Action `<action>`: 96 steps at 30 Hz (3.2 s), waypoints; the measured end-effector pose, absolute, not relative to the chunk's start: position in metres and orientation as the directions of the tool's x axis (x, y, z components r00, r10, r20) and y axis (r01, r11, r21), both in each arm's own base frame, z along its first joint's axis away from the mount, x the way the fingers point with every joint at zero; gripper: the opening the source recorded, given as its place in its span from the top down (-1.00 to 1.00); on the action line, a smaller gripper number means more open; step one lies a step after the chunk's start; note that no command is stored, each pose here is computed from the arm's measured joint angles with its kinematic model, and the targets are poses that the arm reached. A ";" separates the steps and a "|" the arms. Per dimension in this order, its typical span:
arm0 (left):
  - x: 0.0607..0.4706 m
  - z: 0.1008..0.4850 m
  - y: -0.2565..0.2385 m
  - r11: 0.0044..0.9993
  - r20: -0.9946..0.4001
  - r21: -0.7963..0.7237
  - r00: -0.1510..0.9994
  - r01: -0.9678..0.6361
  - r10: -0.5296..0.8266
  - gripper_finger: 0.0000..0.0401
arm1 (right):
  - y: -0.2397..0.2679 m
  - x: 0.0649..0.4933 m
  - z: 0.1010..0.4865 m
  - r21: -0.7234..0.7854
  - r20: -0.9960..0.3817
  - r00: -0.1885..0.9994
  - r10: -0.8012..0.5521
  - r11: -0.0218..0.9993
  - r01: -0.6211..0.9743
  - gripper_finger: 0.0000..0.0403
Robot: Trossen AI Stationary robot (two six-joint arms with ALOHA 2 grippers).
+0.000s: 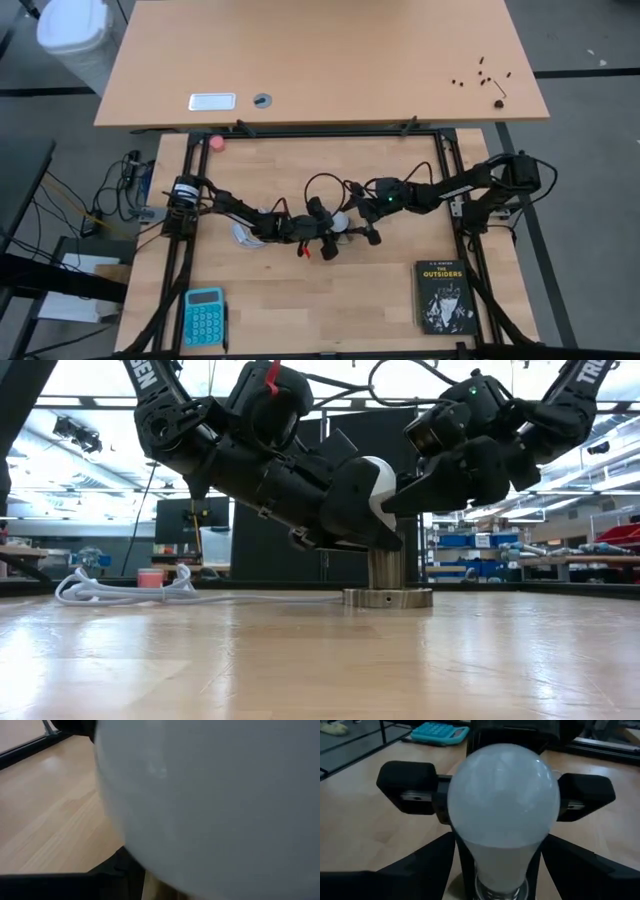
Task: Screw lightbulb
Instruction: Insert the white lightbulb into the silver lamp
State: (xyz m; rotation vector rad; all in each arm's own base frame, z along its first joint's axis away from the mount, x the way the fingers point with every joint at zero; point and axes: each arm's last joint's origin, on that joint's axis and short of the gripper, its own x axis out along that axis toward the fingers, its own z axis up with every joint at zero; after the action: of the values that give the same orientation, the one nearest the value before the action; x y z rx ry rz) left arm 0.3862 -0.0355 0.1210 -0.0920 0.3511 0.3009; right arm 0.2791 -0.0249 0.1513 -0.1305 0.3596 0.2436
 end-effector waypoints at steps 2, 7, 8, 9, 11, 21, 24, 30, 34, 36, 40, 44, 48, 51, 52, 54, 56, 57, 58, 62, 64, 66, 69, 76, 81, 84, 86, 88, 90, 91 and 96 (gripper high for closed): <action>0.386 0.121 -0.036 0.952 -0.352 -0.037 0.895 -0.305 0.273 0.11 | -0.023 0.280 0.153 -0.087 -0.344 0.914 0.213 0.963 -0.257 -0.51; 0.386 0.121 -0.036 0.952 -0.352 -0.038 0.896 -0.304 0.272 0.11 | -0.022 0.281 0.154 -0.095 -0.334 0.920 0.207 0.963 -0.252 -0.47; 0.386 0.121 -0.036 0.953 -0.351 -0.040 0.897 -0.301 0.268 0.11 | -0.022 0.282 0.153 -0.097 -0.326 0.922 0.208 0.963 -0.251 -0.45; 0.386 0.121 -0.036 0.955 -0.351 -0.043 0.899 -0.295 0.262 0.11 | -0.022 0.283 0.152 -0.097 -0.324 0.923 0.208 0.963 -0.251 -0.44; 0.386 0.121 -0.036 0.956 -0.351 -0.046 0.901 -0.289 0.255 0.11 | -0.022 0.286 0.148 -0.103 -0.306 0.929 0.209 0.962 -0.251 -0.42; 0.386 0.121 -0.036 0.958 -0.352 -0.048 0.902 -0.283 0.249 0.11 | -0.021 0.289 0.144 -0.075 -0.280 0.931 0.234 0.962 -0.264 -0.15; 0.386 0.121 -0.036 0.958 -0.353 -0.047 0.902 -0.284 0.250 0.11 | -0.021 0.289 0.142 -0.053 -0.293 0.928 0.232 0.965 -0.258 -0.03; 0.386 0.121 -0.038 0.955 -0.352 -0.041 0.899 -0.294 0.262 0.11 | -0.021 0.281 0.137 -0.004 -0.300 0.926 0.228 0.971 -0.240 0.06; 0.385 0.121 -0.040 0.952 -0.351 -0.035 0.895 -0.306 0.275 0.11 | -0.020 0.265 0.134 -0.004 -0.224 0.956 0.189 0.981 -0.195 0.07; 0.385 0.121 -0.042 0.950 -0.349 -0.033 0.894 -0.310 0.280 0.11 | -0.020 0.259 0.133 -0.008 -0.195 0.968 0.156 0.987 -0.161 0.07; 0.385 0.121 -0.042 0.949 -0.345 -0.033 0.894 -0.315 0.285 0.11 | -0.020 0.258 0.134 -0.005 -0.176 0.976 0.128 0.991 -0.131 0.07; 0.385 0.121 -0.042 0.948 -0.344 -0.033 0.894 -0.316 0.286 0.11 | -0.014 0.266 0.138 -0.046 -0.174 0.976 0.132 0.989 -0.142 0.07; 0.385 0.121 -0.042 0.942 -0.339 -0.026 0.889 -0.335 0.307 0.11 | -0.008 0.269 0.137 -0.063 -0.198 0.969 0.151 0.984 -0.166 0.07; 0.385 0.121 -0.042 0.941 -0.334 -0.026 0.890 -0.337 0.310 0.11 | -0.007 0.268 0.135 -0.077 -0.224 0.966 0.130 0.986 -0.150 0.07; 0.385 0.121 -0.042 0.941 -0.333 -0.026 0.890 -0.339 0.311 0.11 | -0.009 0.268 0.133 -0.079 -0.233 0.965 0.121 0.987 -0.142 0.07; 0.385 0.121 -0.042 0.940 -0.332 -0.026 0.890 -0.340 0.312 0.11 | -0.012 0.268 0.131 -0.064 -0.249 0.962 0.113 0.989 -0.133 0.07; 0.385 0.121 -0.042 0.939 -0.331 -0.026 0.890 -0.342 0.315 0.11 | -0.013 0.268 0.130 -0.066 -0.253 0.962 0.103 0.990 -0.124 0.07; 0.385 0.122 -0.041 0.939 -0.329 -0.026 0.890 -0.342 0.315 0.11 | -0.014 0.267 0.129 -0.070 -0.267 0.960 0.088 0.991 -0.110 0.07; 0.386 0.122 -0.041 0.939 -0.326 -0.027 0.891 -0.343 0.316 0.11 | -0.015 0.267 0.128 -0.074 -0.276 0.958 0.073 0.993 -0.097 0.07; 0.385 0.122 -0.040 0.928 -0.323 -0.038 0.883 -0.371 0.340 0.11 | -0.017 0.266 0.126 -0.074 -0.298 0.952 0.065 0.993 -0.091 0.07; 0.385 0.122 -0.041 0.926 -0.322 -0.049 0.883 -0.375 0.341 0.11 | -0.017 0.267 0.126 -0.047 -0.306 0.950 0.067 0.995 -0.085 0.07; 0.385 0.122 -0.040 0.922 -0.320 -0.056 0.882 -0.383 0.347 0.11 | -0.017 0.270 0.127 -0.015 -0.313 0.947 0.067 0.997 -0.076 0.07; 0.385 0.122 -0.040 0.918 -0.319 -0.060 0.879 -0.392 0.354 0.11 | -0.017 0.277 0.130 0.046 -0.342 0.937 0.069 0.997 -0.056 0.07; 0.384 0.121 -0.041 0.905 -0.317 -0.068 0.869 -0.420 0.380 0.11 | -0.008 0.289 0.136 0.069 -0.415 0.909 0.034 0.998 -0.005 0.08; 0.384 0.121 -0.041 0.904 -0.318 -0.076 0.870 -0.421 0.378 0.11 | 0.004 0.290 0.136 0.104 -0.419 0.908 -0.034 0.991 0.085 0.11; 0.384 0.121 -0.041 0.904 -0.319 -0.088 0.872 -0.418 0.372 0.11 | 0.013 0.289 0.136 0.101 -0.418 0.904 -0.086 0.985 0.140 0.12; 0.384 0.121 -0.041 0.905 -0.319 -0.089 0.872 -0.417 0.370 0.11 | 0.019 0.288 0.135 0.097 -0.416 0.901 -0.121 0.980 0.176 0.11; 0.385 0.122 -0.042 0.905 -0.318 -0.091 0.873 -0.415 0.369 0.11 | 0.025 0.288 0.135 0.088 -0.413 0.897 -0.157 0.974 0.211 0.11; 0.385 0.122 -0.043 0.906 -0.318 -0.092 0.874 -0.413 0.366 0.11 | 0.029 0.287 0.135 0.079 -0.411 0.897 -0.163 0.974 0.213 0.11; 0.385 0.122 -0.043 0.907 -0.318 -0.093 0.875 -0.412 0.365 0.11 | 0.031 0.287 0.135 0.071 -0.410 0.898 -0.158 0.976 0.204 0.11; 0.384 0.122 -0.046 0.911 -0.320 -0.094 0.879 -0.401 0.354 0.11 | 0.033 0.287 0.135 0.061 -0.414 0.902 -0.121 0.985 0.160 -0.02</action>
State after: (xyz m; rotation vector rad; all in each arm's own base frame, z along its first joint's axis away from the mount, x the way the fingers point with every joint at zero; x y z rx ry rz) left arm 0.3842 -0.0463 0.1219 -0.1592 0.3024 0.3950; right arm 0.2868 0.0331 0.1349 0.0948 0.4222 -0.1455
